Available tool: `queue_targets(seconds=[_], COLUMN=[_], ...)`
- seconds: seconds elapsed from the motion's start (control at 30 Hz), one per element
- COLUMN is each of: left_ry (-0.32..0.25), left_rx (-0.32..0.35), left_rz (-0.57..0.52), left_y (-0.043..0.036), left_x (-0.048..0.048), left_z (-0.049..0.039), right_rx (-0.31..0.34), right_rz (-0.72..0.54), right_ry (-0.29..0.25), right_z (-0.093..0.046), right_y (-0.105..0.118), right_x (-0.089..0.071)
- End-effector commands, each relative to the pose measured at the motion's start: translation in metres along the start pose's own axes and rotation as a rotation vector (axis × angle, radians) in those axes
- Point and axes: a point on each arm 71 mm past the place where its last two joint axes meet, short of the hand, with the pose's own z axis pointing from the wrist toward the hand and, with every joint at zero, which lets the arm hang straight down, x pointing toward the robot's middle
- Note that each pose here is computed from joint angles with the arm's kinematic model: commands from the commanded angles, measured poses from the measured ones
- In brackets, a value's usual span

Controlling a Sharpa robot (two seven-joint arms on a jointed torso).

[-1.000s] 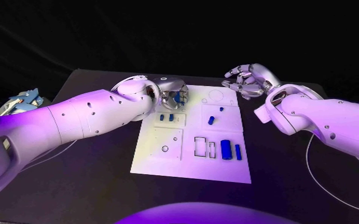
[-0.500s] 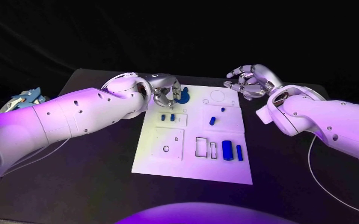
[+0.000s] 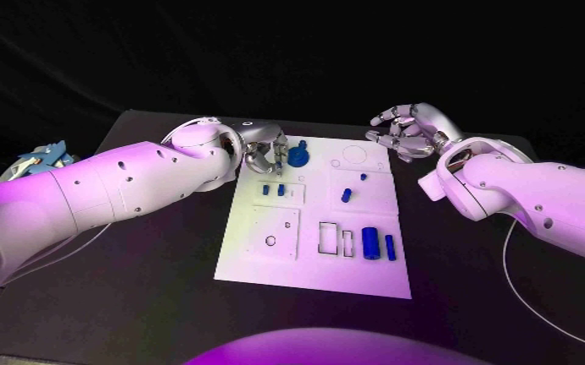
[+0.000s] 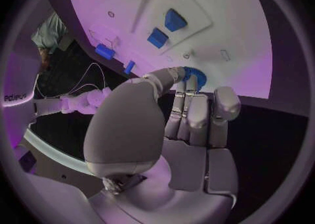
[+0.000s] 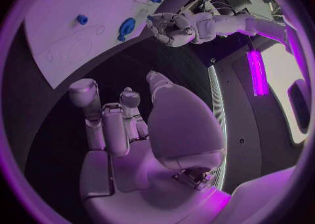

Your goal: Assemble the parts on the task board

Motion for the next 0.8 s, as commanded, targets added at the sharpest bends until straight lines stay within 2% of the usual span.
queue_targets(seconds=[0.03,0.8], left_ry=[0.04,0.065], left_rx=[-0.011,-0.011], left_rz=[-0.008,-0.018], left_y=[0.0004,-0.0003], left_x=[0.0033,0.009], left_z=[0.0003,0.002], right_rx=[-0.011,-0.01], right_rz=[-0.003,-0.003], right_ry=[0.002,0.001], right_z=[-0.0001,-0.0001], right_y=[0.0008,0.0007], right_x=[0.0003,0.0003])
